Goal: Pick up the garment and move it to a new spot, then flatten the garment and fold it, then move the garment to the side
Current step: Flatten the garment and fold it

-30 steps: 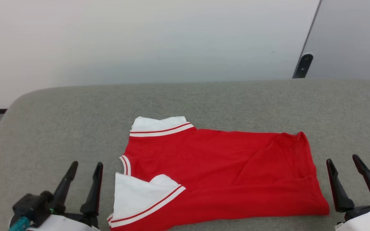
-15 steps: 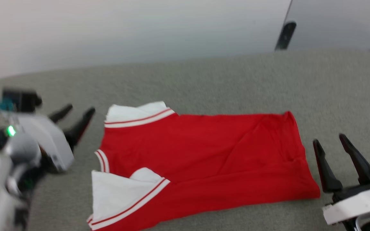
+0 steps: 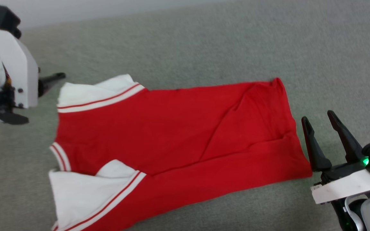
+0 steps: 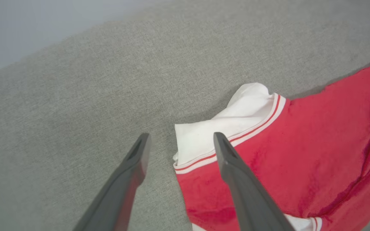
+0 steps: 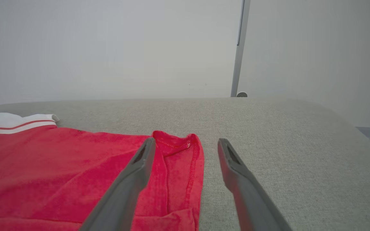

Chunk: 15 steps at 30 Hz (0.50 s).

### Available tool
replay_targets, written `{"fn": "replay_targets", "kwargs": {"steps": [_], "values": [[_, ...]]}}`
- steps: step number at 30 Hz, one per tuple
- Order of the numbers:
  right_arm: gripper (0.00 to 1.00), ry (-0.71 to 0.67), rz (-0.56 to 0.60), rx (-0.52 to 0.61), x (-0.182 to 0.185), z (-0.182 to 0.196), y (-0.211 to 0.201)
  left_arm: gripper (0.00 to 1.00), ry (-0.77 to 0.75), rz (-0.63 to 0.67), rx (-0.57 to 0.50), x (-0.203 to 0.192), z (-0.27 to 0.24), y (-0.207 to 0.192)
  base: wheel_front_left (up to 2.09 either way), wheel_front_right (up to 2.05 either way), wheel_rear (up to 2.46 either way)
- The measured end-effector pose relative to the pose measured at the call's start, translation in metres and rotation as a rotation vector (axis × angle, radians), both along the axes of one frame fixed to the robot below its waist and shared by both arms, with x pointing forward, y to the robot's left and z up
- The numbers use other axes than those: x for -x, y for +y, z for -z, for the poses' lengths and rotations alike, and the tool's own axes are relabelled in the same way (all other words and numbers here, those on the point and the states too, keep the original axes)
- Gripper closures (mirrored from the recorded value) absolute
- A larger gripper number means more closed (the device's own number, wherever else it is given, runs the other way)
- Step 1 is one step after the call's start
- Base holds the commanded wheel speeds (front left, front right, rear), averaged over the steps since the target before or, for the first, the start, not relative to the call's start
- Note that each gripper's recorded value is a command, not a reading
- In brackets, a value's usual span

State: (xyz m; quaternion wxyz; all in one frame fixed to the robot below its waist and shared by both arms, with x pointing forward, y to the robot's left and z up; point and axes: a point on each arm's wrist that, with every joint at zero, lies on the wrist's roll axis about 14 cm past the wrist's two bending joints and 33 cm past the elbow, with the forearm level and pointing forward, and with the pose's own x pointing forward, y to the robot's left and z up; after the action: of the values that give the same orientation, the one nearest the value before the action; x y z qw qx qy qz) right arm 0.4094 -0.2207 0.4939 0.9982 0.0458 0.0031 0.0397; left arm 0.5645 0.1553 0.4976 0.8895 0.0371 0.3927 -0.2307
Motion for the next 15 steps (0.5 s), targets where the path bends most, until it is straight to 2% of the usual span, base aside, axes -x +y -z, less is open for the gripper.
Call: {"fn": "replay_targets", "kwargs": {"steps": [7,15], "values": [[0.0,0.064,0.029,0.006,-0.005,0.025,-0.011,0.0,0.124,0.033,-0.062,-0.026,0.039,-0.014,0.0,0.0,0.0],[0.0,0.119,0.05,0.01,-0.007,0.046,-0.017,0.0,0.292,0.064,-0.115,-0.029,0.088,-0.035,0.0,0.0,0.0]]}}
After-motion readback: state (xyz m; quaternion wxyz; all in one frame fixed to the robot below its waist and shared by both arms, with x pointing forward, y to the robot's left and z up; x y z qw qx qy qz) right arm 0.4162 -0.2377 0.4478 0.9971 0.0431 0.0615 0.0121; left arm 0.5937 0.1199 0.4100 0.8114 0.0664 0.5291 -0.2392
